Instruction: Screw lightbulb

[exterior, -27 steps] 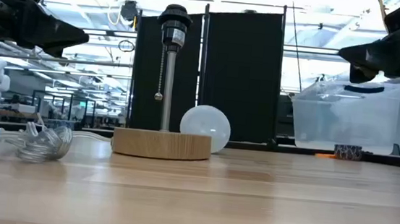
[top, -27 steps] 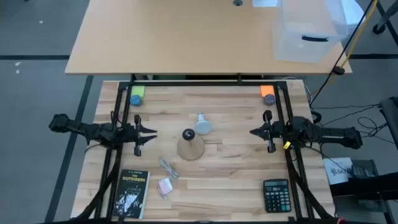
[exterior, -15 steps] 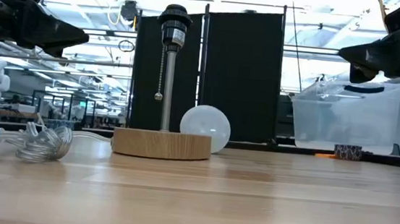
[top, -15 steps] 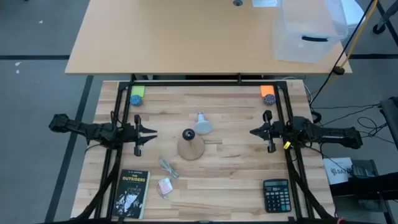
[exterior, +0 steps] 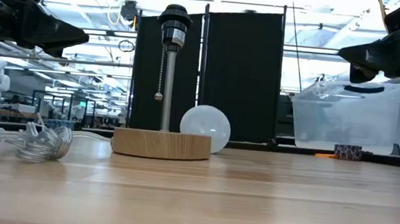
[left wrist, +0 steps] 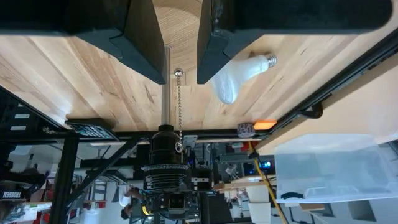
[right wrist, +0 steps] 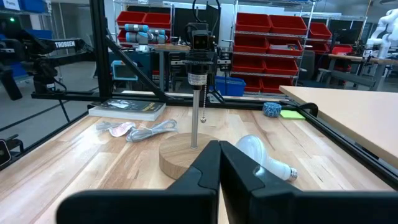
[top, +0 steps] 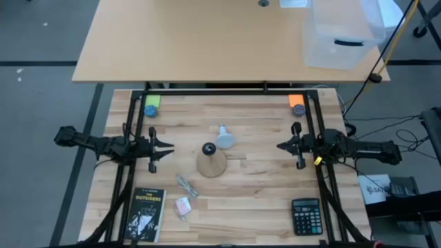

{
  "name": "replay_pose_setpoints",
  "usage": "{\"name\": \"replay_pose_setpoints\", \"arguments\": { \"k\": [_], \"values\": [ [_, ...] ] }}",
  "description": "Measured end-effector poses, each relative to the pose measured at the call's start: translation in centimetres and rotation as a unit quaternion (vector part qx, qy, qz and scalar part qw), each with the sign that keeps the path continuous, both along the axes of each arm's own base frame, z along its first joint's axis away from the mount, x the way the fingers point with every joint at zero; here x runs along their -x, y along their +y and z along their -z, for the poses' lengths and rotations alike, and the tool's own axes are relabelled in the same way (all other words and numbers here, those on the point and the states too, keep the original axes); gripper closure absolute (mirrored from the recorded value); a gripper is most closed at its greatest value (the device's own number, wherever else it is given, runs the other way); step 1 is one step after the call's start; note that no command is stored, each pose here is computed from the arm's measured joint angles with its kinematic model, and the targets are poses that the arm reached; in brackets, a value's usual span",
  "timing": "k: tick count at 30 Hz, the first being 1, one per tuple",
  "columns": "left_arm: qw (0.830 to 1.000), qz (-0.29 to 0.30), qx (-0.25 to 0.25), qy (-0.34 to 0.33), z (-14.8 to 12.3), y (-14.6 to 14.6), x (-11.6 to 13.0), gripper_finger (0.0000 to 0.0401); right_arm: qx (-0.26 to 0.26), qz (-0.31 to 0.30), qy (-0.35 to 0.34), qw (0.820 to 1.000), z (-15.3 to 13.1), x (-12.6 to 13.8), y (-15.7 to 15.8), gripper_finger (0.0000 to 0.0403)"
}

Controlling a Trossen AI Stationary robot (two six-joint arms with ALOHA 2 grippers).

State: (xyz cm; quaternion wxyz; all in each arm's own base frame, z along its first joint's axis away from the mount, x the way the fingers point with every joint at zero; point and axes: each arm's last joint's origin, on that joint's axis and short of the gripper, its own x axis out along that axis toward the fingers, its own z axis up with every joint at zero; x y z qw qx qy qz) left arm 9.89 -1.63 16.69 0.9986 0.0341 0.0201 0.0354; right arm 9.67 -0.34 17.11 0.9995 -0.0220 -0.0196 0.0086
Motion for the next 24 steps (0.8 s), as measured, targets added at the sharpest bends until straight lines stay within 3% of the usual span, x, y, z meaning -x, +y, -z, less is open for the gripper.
{"name": "replay_pose_setpoints", "arguments": {
  "k": [19, 24],
  "values": [
    [1.0, 0.0, 0.0, 0.0, 0.0, 0.0, 0.0, 0.0307, 0.0, 0.0, 0.0, 1.0, 0.0, 0.0, 0.0, 0.0403],
    [0.999, -0.028, -0.037, -0.016, -0.36, 0.16, 0.0, 0.0307, 0.0, 0.0, 0.0, 1.0, 0.0, 0.0, 0.0, 0.0403]
  ]
}}
